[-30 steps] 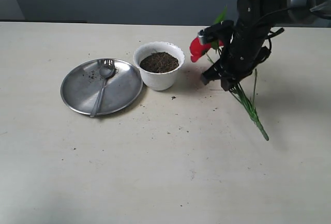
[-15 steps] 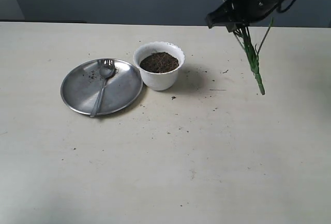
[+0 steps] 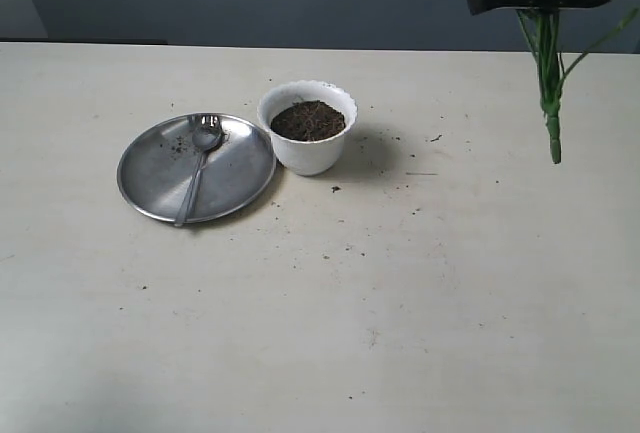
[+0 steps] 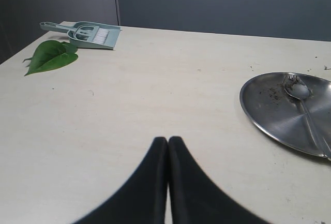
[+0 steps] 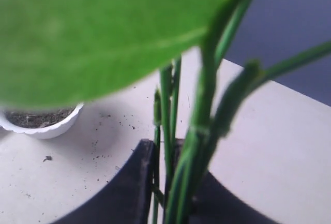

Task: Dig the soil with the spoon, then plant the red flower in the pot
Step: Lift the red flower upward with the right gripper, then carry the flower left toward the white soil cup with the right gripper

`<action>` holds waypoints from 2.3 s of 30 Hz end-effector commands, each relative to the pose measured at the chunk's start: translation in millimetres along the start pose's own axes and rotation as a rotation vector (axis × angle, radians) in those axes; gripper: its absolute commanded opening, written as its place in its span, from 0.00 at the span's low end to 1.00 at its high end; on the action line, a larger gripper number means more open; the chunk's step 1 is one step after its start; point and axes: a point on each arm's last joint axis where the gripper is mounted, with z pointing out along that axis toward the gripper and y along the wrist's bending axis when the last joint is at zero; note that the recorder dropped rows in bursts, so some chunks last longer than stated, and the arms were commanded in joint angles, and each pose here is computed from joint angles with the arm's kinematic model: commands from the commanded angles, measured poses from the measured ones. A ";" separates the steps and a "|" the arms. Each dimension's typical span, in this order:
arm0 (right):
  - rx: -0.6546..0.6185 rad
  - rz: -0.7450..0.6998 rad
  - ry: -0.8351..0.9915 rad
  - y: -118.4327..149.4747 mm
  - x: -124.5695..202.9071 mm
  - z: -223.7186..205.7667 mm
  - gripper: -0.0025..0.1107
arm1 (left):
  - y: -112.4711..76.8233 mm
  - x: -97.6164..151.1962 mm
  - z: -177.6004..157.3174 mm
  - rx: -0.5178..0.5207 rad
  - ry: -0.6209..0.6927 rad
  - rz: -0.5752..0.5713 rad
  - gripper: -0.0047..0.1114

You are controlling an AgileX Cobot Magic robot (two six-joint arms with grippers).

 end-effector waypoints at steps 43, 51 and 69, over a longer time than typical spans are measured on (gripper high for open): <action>-0.144 0.095 -0.565 24.7 31.3 14.8 0.02 | -0.7 0.8 0.1 0.011 -0.007 -0.009 0.04; -0.149 0.098 -0.593 20.0 -12.4 37.4 0.02 | -0.7 0.8 0.1 0.011 -0.007 -0.009 0.04; -0.404 0.040 -0.614 -16.1 -38.9 92.5 0.02 | -0.7 0.8 0.1 0.011 -0.007 -0.009 0.04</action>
